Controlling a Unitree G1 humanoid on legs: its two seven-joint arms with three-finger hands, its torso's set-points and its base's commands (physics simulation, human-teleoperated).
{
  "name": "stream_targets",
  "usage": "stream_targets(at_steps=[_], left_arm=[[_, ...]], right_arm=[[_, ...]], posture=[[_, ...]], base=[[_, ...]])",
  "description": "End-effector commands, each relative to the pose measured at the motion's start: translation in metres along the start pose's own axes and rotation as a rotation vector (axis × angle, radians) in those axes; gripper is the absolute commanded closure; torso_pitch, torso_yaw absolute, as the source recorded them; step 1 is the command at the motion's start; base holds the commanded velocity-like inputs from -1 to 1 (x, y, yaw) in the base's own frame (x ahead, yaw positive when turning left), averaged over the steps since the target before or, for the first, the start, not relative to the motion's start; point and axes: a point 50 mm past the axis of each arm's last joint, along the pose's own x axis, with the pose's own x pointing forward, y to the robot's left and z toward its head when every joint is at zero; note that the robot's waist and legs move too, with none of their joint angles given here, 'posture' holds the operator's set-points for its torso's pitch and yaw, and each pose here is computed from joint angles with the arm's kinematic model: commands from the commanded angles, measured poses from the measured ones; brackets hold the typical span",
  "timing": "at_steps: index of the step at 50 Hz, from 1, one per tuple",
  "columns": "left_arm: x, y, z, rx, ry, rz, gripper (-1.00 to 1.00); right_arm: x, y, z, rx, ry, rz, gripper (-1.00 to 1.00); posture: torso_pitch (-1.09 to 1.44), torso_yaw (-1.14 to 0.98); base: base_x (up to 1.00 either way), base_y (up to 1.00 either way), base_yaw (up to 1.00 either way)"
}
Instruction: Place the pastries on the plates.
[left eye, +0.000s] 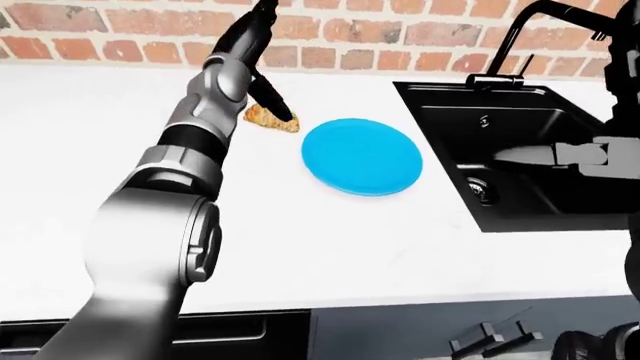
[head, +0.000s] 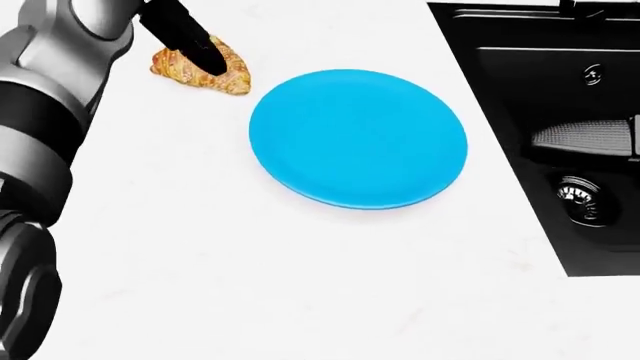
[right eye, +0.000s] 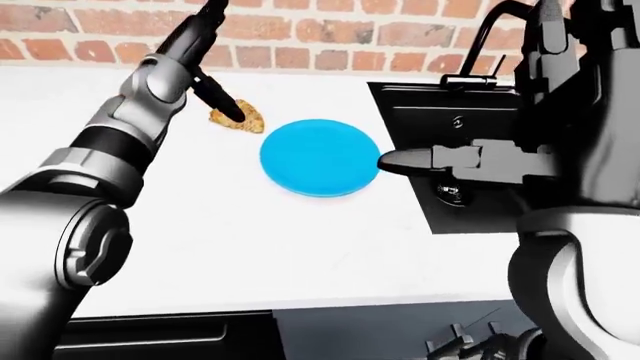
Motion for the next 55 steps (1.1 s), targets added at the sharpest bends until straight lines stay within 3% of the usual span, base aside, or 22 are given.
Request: stream_targets(at_steps=[1, 5, 7, 9, 12, 13, 14, 17, 18, 20, 26, 37, 55], left_arm=[[0.003, 0.025, 0.021, 0.062, -0.069, 0.091, -1.0], [0.003, 0.027, 0.021, 0.045, -0.03, 0.033, -1.0], [0.004, 0.027, 0.021, 0.042, -0.016, -0.052, -1.0], [0.003, 0.031, 0.02, 0.117, 0.001, -0.078, -1.0], [0.003, 0.037, 0.024, 0.13, -0.001, -0.086, -1.0], [0.003, 0.038, 0.024, 0.17, 0.001, -0.095, -1.0], [0.003, 0.039, 0.025, 0.161, 0.005, -0.102, -1.0], [0.004, 0.045, 0.031, 0.126, 0.014, -0.088, -1.0], [0.004, 0.046, 0.032, 0.14, 0.006, -0.086, -1.0], [0.004, 0.044, 0.037, 0.084, -0.014, -0.085, -1.0], [0.005, 0.048, 0.036, -0.084, 0.025, -0.052, -1.0], [0.005, 0.054, 0.044, -0.117, 0.017, -0.032, -1.0], [0.005, 0.049, 0.038, -0.126, 0.035, 0.016, -1.0]], right_arm=[[-0.003, 0.002, 0.009, 0.038, -0.054, 0.001, -1.0], [-0.007, 0.003, 0.008, 0.042, -0.048, 0.001, -1.0], [-0.008, 0.003, 0.009, 0.043, -0.047, 0.005, -1.0], [-0.008, 0.003, 0.007, 0.042, -0.043, 0.002, -1.0], [-0.009, 0.004, 0.006, 0.043, -0.04, 0.004, -1.0], [-0.009, 0.005, 0.005, 0.046, -0.04, 0.006, -1.0], [-0.009, 0.006, 0.005, 0.044, -0.04, 0.009, -1.0], [-0.009, 0.005, 0.006, 0.044, -0.04, 0.007, -1.0], [-0.009, 0.005, 0.006, 0.042, -0.04, 0.008, -1.0], [-0.009, 0.003, 0.007, 0.04, -0.042, 0.004, -1.0], [-0.011, 0.0, 0.008, 0.039, -0.041, 0.001, -1.0], [-0.011, -0.001, 0.008, 0.037, -0.045, -0.001, -1.0], [-0.022, -0.031, 0.041, 0.004, -0.127, -0.137, -1.0]], posture=[[0.0, 0.0], [0.0, 0.0], [0.01, 0.0], [0.01, 0.0], [0.02, 0.0], [0.02, 0.0], [0.03, 0.0], [0.04, 0.0], [0.04, 0.0], [0.05, 0.0], [0.06, 0.0], [0.1, 0.0], [0.15, 0.0]], base=[[0.0, 0.0, 0.0], [0.0, 0.0, 0.0], [0.0, 0.0, 0.0], [0.0, 0.0, 0.0], [0.0, 0.0, 0.0], [0.0, 0.0, 0.0], [0.0, 0.0, 0.0], [0.0, 0.0, 0.0], [0.0, 0.0, 0.0], [0.0, 0.0, 0.0], [0.0, 0.0, 0.0], [0.0, 0.0, 0.0], [0.0, 0.0, 0.0]])
